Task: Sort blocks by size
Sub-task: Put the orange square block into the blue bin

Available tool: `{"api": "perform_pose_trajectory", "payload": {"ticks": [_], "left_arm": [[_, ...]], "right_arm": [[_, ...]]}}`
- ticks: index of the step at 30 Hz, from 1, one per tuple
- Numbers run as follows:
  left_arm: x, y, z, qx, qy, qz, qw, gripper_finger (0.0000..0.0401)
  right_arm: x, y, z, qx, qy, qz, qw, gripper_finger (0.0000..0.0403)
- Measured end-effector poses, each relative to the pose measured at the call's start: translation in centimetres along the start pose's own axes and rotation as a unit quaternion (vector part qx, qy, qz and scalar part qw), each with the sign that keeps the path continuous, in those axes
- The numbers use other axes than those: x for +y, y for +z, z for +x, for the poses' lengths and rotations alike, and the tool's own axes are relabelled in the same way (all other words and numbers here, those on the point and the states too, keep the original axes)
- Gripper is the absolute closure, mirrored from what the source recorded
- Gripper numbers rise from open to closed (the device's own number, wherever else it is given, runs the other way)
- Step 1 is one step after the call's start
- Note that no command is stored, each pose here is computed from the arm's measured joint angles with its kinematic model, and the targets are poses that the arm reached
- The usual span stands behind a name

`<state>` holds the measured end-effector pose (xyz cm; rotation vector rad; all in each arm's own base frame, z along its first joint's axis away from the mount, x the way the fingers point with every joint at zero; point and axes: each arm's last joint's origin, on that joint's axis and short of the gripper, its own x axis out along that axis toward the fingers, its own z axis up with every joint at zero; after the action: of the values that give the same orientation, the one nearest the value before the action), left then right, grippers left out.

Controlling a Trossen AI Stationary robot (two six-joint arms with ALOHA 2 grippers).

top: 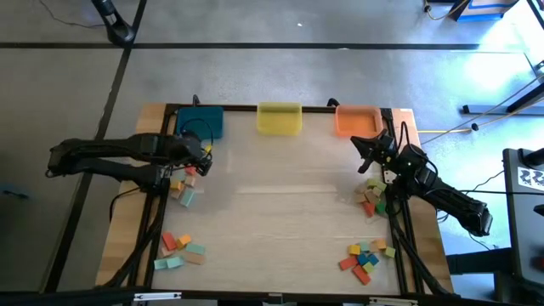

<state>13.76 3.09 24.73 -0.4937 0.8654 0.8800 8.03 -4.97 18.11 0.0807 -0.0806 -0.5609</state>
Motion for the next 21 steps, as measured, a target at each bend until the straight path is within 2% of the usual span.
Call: {"api": "perform_pose_trajectory", "payload": {"ticks": [5, 8, 16, 21], "left_arm": [[-0.1, 0.4, 1.4, 0.021, 0.032, 0.01, 0.999, 0.0397], [0.2, 0.6, 2.1, 0.046, 0.048, -0.005, 0.998, 0.0374], [0.7, 1.1, 4.0, 0.135, 0.037, -0.038, 0.989, 0.0247], [1.3, 0.9, 5.2, 0.186, 0.08, -0.05, 0.978, 0.0187]], "right_arm": [[0.0, 0.0, 0.0, 0.0, -0.002, 0.0, 1.0, 0.0373], [0.0, 0.0, 0.0, 0.003, -0.002, -0.001, 1.0, 0.0373], [0.0, 0.0, 0.0, 0.004, -0.002, -0.001, 1.0, 0.0373], [0.0, 0.0, 0.0, 0.004, -0.002, -0.001, 1.0, 0.0373]]}}
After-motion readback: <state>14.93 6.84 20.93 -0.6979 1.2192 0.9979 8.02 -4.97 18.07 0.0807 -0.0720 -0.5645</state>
